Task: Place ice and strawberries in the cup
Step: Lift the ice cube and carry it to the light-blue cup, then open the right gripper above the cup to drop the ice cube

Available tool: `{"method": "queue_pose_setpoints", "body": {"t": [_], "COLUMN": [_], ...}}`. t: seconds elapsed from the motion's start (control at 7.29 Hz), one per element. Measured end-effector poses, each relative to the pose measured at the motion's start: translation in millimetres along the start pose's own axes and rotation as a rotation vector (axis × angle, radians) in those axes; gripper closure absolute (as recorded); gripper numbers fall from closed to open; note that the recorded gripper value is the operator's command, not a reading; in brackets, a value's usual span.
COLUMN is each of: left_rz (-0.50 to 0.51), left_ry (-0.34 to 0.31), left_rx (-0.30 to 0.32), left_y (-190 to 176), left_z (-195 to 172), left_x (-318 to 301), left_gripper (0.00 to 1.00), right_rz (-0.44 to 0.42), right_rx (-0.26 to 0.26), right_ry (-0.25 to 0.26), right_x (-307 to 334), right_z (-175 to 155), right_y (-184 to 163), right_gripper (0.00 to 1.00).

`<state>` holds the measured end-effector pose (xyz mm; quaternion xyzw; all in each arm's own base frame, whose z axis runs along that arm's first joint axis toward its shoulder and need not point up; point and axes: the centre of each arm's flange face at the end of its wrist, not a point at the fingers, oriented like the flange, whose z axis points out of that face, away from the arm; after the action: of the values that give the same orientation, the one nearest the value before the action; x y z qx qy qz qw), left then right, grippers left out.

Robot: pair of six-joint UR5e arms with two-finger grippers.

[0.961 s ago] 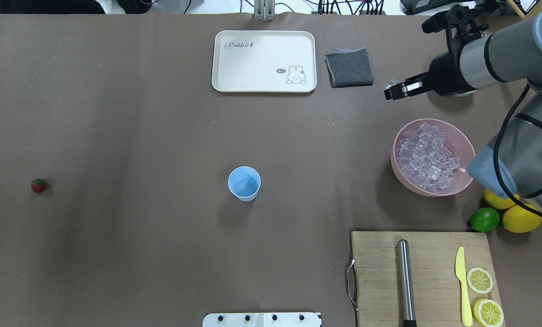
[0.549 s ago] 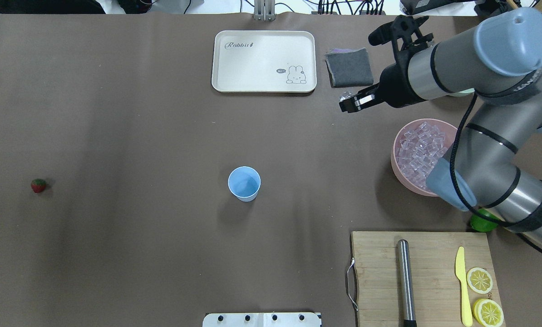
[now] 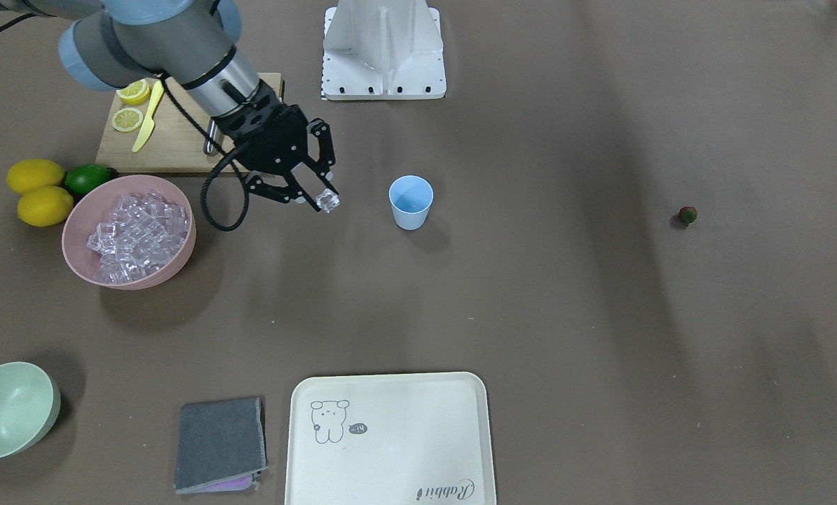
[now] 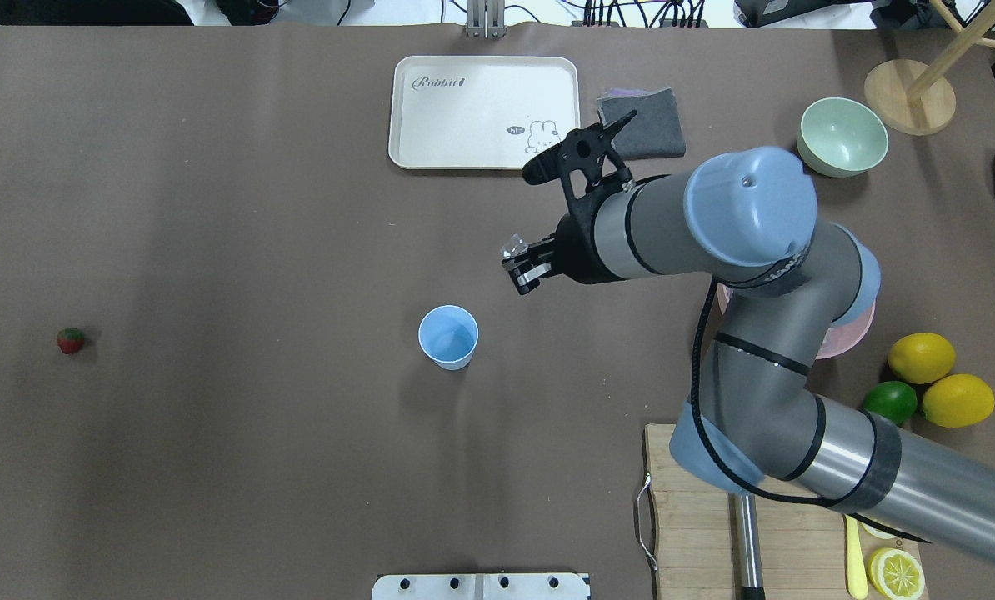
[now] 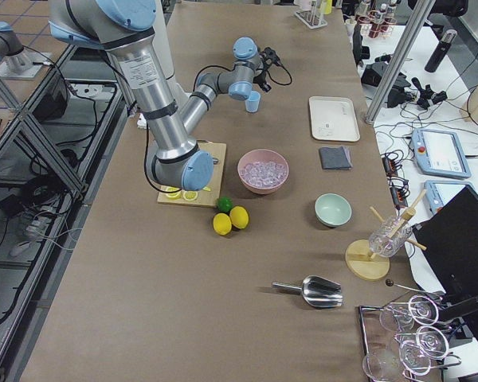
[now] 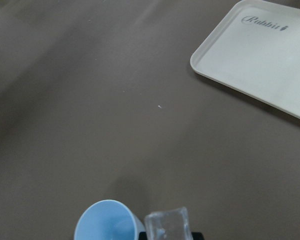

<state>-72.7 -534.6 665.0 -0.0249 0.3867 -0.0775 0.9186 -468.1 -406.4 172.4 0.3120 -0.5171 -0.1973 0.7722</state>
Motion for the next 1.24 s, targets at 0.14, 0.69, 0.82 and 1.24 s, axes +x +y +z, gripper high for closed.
{"method": "queue_pose_setpoints", "body": {"t": [0.14,0.69,0.82,1.24], "left_rz": [-0.002,-0.006,-0.004,0.017], "left_ry": [-0.001,-0.002,-0.003,-0.001], "left_rx": [-0.002,-0.005,-0.003,0.018], "left_y": [1,1,0,-2], "left_z": [2,6,6,8], "left_x": [-2,-7,-7,-9], "left_gripper": [0.02,0.02,0.02,0.02], "right_rz": [-0.017,-0.036,-0.035,-0.038], "right_rx": [0.014,0.011,0.006,0.003], "right_ry": [0.004,0.061,0.071,0.067], "right_x": [-26,-52,-51,-56], "right_z": [13,62,68,80], "right_y": [9,22,23,25], "right_gripper": [1.00,1.00,1.00,1.00]}}
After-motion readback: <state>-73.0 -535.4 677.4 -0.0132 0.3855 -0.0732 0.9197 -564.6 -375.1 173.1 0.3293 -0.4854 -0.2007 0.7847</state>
